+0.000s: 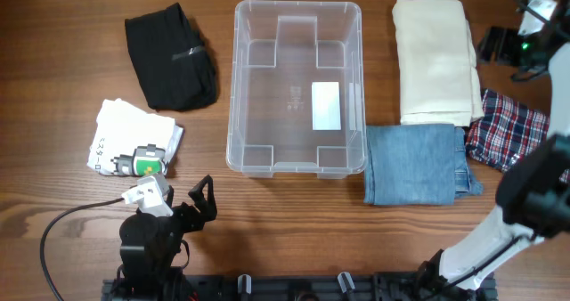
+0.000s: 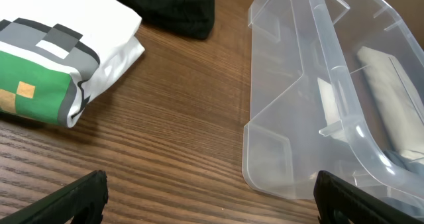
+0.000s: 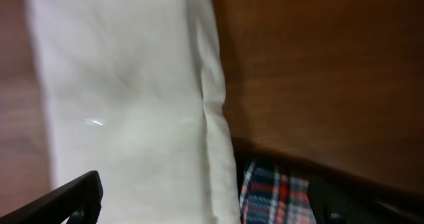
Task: Pack container
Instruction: 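Reach the right gripper to the folded cream cloth and grasp its edge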
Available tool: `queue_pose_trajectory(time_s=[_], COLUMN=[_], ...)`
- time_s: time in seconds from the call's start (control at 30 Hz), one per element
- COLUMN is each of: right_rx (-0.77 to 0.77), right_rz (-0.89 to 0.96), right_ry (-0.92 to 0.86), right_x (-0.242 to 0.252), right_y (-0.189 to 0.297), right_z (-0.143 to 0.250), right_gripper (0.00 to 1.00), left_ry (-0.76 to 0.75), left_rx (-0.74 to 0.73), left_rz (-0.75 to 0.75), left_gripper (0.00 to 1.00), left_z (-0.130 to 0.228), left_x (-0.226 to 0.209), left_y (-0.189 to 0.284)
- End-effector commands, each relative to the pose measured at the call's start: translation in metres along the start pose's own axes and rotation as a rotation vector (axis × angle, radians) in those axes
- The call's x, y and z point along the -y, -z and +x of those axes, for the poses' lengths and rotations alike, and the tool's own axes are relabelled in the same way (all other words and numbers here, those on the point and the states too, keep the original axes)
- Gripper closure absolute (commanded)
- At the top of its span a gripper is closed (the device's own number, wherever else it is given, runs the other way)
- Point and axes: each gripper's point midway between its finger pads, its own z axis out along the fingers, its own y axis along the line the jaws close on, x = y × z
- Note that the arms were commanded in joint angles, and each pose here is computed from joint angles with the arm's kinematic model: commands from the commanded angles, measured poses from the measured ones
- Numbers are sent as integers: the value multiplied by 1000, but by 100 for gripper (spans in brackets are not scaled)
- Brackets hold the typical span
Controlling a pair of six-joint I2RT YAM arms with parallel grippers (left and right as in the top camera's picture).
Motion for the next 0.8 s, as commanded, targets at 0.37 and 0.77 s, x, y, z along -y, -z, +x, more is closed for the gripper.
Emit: queue_pose_trajectory(time_s=[0.37,0.77], right_rx=[-122,-169], right_rz=[-164,-227], right_ry=[66,14], right_x=[-9,-18], right_y=[-108,-135], right_z=[36,54], right_gripper=[0,1], left_ry=[3,3], left_rx=[6,6], left_rz=[10,10], left_gripper=[0,0], left_z=[0,0], left_x=[1,1], left_y=[0,0])
